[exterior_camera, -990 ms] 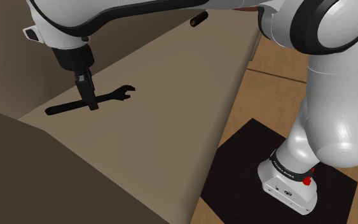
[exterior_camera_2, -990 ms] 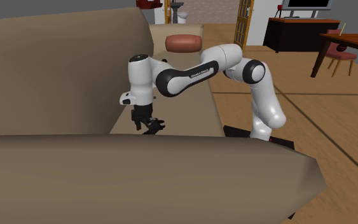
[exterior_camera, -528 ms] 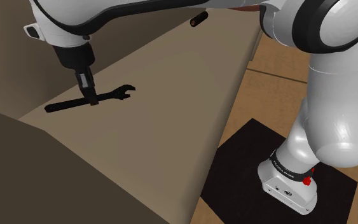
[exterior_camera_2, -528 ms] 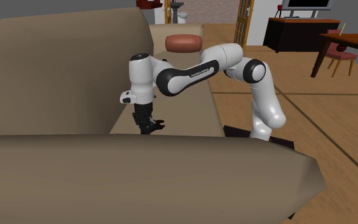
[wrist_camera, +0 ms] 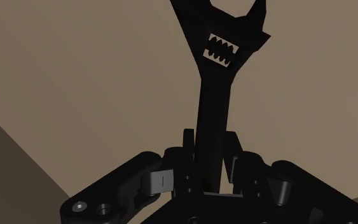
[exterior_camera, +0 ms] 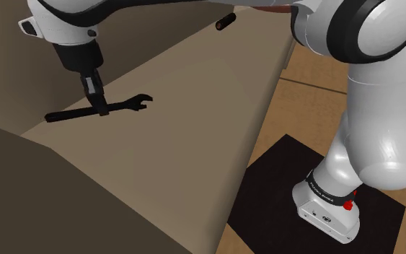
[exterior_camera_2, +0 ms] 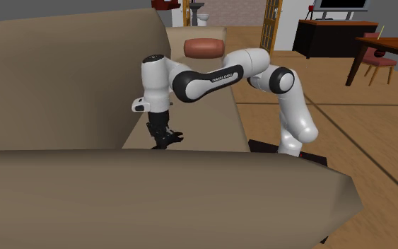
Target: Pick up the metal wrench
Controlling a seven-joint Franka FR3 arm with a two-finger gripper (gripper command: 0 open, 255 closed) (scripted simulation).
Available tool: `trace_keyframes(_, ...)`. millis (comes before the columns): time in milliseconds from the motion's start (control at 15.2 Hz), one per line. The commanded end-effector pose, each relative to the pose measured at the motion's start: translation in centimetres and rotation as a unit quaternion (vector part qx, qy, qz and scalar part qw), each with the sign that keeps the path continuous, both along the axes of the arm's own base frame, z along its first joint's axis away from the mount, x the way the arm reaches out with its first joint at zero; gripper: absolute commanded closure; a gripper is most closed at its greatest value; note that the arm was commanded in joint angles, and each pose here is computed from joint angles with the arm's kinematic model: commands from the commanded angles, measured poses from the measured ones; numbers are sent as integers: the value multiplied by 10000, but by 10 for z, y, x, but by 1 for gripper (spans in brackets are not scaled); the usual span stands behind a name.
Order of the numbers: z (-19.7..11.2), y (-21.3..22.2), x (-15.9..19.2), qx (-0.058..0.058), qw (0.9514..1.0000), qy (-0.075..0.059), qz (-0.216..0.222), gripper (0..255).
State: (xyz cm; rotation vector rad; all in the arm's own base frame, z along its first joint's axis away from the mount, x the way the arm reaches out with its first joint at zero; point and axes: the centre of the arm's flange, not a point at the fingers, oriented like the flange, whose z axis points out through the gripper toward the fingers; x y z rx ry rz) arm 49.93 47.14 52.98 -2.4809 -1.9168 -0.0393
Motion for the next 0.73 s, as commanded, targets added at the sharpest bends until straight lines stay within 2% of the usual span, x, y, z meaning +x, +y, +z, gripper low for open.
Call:
trace_keyframes(0, 11, -1, 0, -1, 10000, 2, 1, 255)
trace_keyframes(660, 59, -1, 0, -1, 10000, 2, 1, 255)
